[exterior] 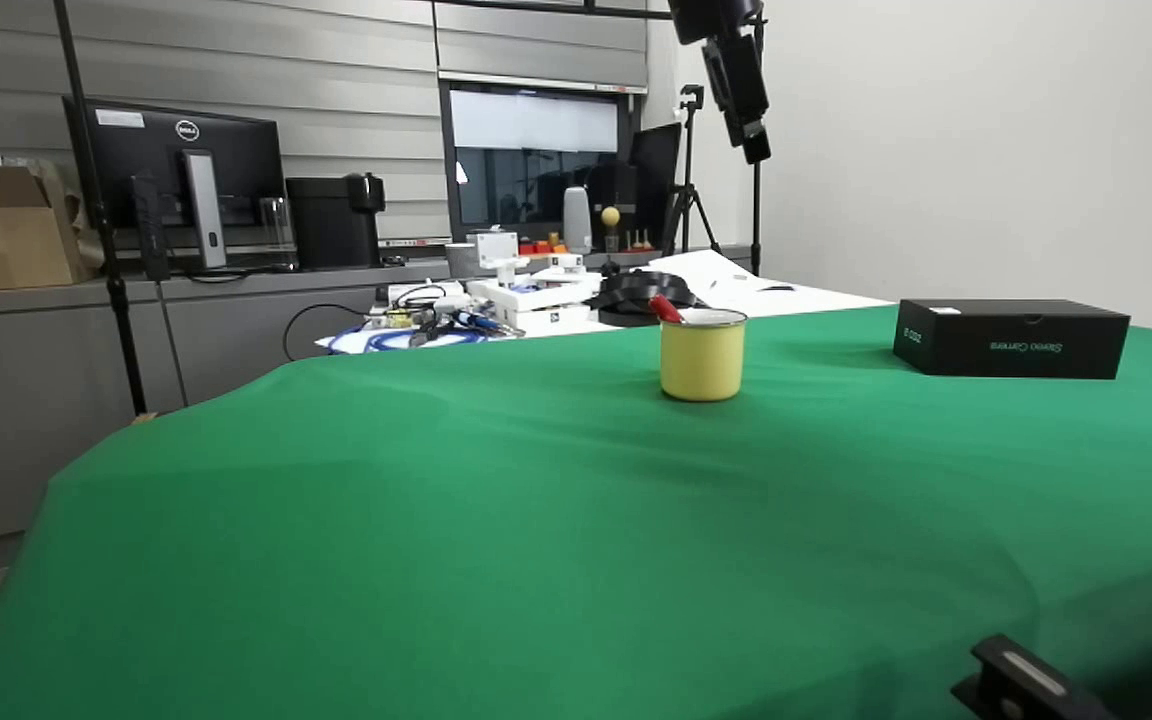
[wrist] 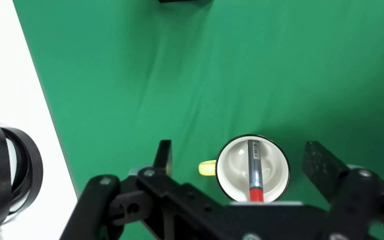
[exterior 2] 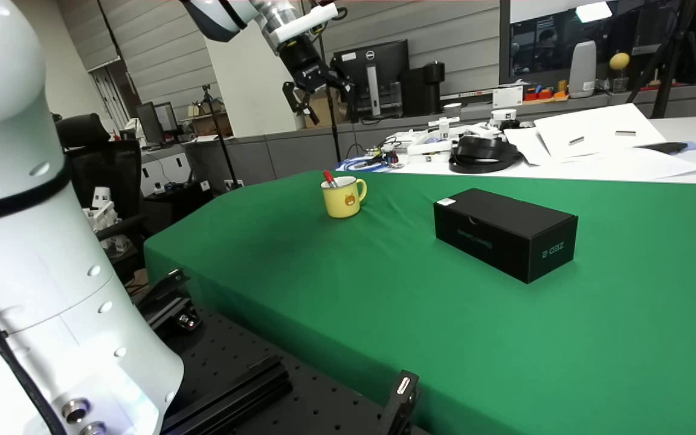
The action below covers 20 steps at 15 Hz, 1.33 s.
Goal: Take the marker out of the cup and put it on the table
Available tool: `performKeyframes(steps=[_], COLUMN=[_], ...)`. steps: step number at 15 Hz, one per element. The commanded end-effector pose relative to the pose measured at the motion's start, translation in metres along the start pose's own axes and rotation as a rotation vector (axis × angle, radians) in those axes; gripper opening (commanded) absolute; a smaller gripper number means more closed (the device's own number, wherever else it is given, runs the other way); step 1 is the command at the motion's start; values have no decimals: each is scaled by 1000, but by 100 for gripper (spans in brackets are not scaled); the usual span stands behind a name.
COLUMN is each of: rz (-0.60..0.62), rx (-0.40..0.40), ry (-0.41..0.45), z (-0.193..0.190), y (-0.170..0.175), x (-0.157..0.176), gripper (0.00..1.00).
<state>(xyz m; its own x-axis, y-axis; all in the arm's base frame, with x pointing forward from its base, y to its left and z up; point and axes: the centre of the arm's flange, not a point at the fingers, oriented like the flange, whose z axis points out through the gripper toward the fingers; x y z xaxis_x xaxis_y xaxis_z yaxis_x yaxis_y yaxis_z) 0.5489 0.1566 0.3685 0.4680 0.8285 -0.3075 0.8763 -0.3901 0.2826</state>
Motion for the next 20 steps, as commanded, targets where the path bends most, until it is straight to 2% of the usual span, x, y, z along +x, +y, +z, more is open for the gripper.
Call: performKeyframes(steps=[1,12,13,20], rz=[-22,-37,-17,-153], rx=[-7,-11,-38,-91], ry=[-3,-6,-33,-139], z=[0,2,7,66], y=[-6,-8,-5,3], x=[7,12,18,62], gripper=[100,100,100,100])
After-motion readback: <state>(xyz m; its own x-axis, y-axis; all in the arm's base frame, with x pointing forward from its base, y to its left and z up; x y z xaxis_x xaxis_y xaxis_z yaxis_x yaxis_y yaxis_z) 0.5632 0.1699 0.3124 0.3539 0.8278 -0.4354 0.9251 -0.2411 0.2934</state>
